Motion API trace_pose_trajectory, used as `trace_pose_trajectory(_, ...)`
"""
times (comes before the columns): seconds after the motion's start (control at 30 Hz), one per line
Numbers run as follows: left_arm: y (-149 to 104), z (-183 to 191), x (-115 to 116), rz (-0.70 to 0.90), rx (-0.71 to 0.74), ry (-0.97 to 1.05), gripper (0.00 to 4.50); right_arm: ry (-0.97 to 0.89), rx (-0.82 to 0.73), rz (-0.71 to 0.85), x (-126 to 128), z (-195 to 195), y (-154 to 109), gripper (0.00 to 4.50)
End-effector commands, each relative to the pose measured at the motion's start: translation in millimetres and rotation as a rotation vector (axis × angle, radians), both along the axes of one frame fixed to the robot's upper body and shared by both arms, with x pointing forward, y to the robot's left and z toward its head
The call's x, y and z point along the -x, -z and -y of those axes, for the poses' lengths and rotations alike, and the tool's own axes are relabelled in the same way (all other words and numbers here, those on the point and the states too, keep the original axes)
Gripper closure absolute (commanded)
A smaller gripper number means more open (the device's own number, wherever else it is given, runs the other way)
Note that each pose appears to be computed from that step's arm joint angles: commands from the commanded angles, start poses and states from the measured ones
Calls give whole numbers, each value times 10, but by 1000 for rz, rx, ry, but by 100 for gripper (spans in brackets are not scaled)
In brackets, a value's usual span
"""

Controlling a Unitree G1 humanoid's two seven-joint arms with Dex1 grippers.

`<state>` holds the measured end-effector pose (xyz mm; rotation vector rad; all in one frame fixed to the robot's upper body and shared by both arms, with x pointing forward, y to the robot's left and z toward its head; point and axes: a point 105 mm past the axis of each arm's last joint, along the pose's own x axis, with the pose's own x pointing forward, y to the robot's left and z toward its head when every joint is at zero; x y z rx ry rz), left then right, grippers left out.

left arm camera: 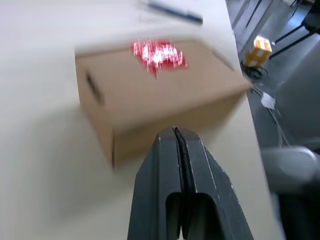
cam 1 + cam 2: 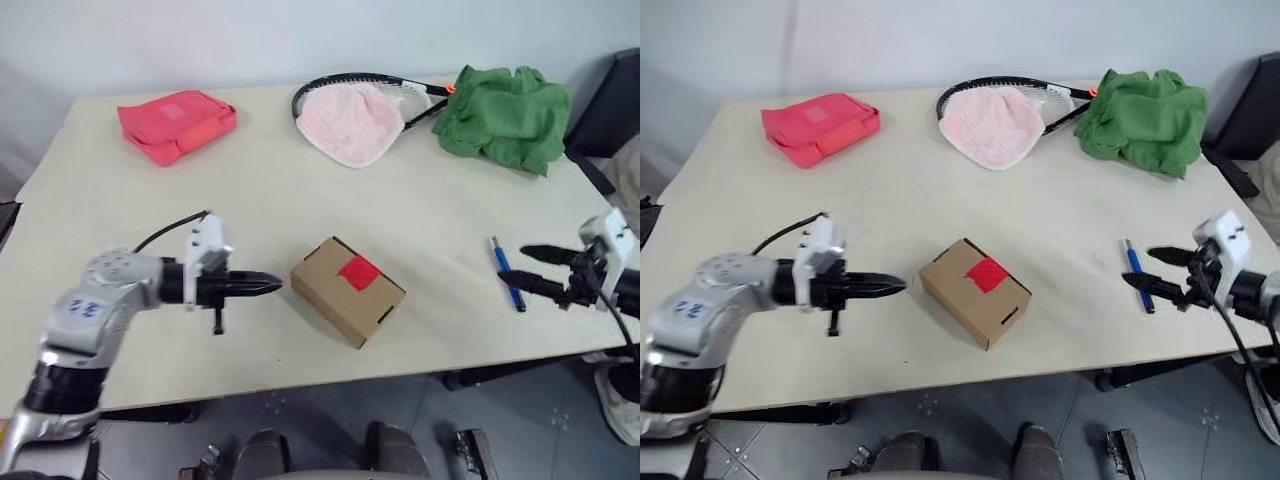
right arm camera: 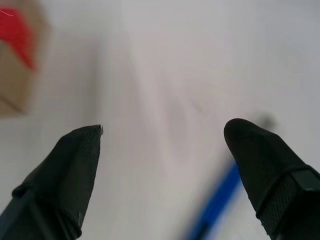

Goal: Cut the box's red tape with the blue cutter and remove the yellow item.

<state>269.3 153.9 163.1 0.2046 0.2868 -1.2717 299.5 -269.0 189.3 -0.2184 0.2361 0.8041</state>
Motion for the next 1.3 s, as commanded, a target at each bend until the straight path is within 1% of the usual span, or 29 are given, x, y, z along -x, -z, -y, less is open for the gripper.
trace_pose_trajectory(0.03, 127, 136, 98, 6, 5, 19, 450, -149, 84, 44, -18, -458, 188, 120)
trace_pose_trajectory(0.1, 199, 239, 32, 16, 31, -28, 450, -172, 129, 99, -114, -613, 300, 194)
trace_pose_trajectory(0.17, 303, 373, -67, 26, 40, -87, 450, -164, 144, 190, -275, -740, 388, 265)
trace_pose_trajectory(0.27, 349, 502, -168, 53, 60, -144, 450, -149, 113, 256, -424, -901, 434, 361)
trace_pose_trajectory(0.33, 355, 572, -217, 48, 79, -171, 450, -180, 66, 260, -444, -1071, 447, 439)
trace_pose_trajectory(0.4, 374, 610, -239, 38, 82, -185, 450, -215, 50, 238, -424, -1201, 487, 445)
trace_pose_trajectory(0.47, 413, 614, -296, 39, 61, -213, 450, -283, 38, 203, -317, -1334, 524, 445)
trace_pose_trajectory(0.57, 451, 571, -431, 45, 23, -276, 450, -383, 18, 107, -93, -1461, 568, 445)
trace_pose_trajectory(0.67, 432, 558, -508, 46, 21, -304, 450, -412, 29, 55, 20, -1502, 588, 445)
trace_pose_trajectory(0.77, 411, 584, -500, 45, 21, -284, 450, -412, 48, 22, 90, -1536, 606, 445)
trace_pose_trajectory(0.83, 411, 604, -472, 38, 21, -264, 450, -403, 46, 16, 104, -1548, 600, 445)
trace_pose_trajectory(1.0, 435, 607, -354, 0, 10, -210, 450, -313, 93, -12, 33, -1400, 702, 445)
trace_pose_trajectory(1.1, 458, 578, -267, -27, -5, -172, 450, -274, 97, -1, -26, -1347, 692, 445)
trace_pose_trajectory(1.3, 458, 595, -220, -34, 0, -150, 450, -269, 80, 14, -109, -1400, 648, 445)
